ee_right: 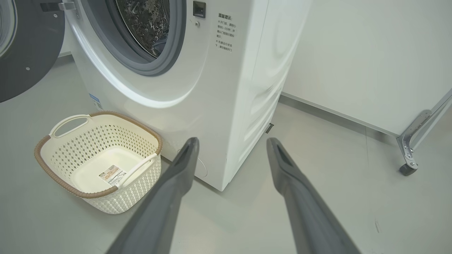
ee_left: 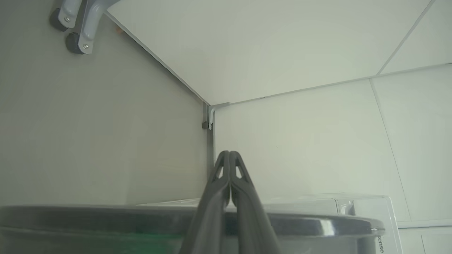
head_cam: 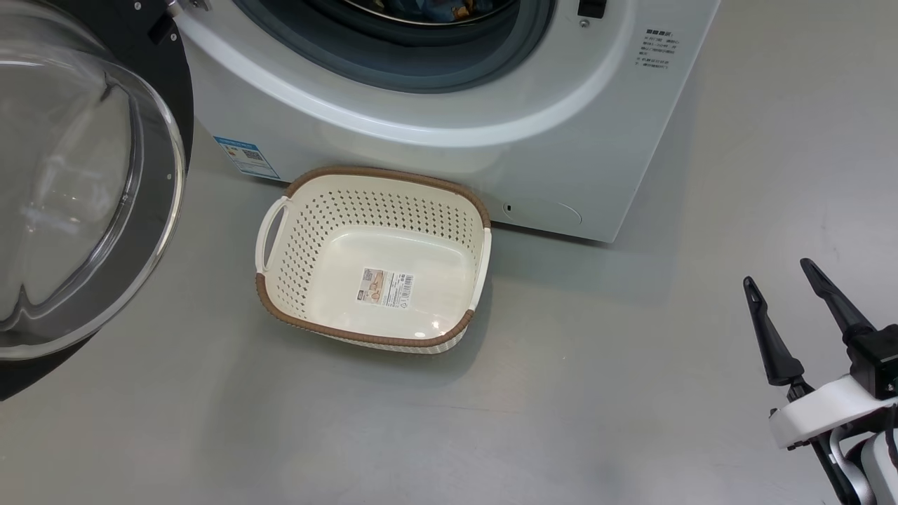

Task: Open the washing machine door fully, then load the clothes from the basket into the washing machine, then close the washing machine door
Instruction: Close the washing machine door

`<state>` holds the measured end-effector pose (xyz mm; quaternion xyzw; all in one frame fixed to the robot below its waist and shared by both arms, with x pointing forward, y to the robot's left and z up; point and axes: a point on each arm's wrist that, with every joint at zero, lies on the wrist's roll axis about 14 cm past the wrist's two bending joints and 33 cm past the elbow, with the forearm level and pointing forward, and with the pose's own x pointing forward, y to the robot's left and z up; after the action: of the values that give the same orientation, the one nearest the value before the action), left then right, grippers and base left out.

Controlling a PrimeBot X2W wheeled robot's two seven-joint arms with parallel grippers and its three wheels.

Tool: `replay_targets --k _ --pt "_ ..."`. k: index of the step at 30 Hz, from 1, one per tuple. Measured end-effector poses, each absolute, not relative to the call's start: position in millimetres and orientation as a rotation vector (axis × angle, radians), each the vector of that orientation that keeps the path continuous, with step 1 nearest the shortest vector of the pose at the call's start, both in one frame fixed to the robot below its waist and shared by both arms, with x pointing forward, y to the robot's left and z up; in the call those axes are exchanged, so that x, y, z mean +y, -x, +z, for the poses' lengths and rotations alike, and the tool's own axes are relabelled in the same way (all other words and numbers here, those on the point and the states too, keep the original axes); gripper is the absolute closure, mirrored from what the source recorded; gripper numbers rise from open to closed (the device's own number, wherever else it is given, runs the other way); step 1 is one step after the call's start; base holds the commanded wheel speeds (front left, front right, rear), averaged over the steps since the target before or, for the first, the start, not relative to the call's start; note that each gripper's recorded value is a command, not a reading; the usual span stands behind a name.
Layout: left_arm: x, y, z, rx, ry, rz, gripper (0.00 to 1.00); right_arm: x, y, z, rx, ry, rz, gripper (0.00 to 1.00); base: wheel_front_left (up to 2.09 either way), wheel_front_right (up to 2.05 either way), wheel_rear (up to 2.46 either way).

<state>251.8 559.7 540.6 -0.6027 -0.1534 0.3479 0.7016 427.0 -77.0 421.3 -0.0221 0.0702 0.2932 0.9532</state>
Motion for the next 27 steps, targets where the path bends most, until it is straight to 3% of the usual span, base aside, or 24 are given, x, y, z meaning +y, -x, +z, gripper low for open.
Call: replay_targets --k 27 --pt "522 -268 531 -0.184 1.46 0.559 1.0 -64 -424 429 0.126 0.007 0.6 0.0 0.0 0.0 0.0"
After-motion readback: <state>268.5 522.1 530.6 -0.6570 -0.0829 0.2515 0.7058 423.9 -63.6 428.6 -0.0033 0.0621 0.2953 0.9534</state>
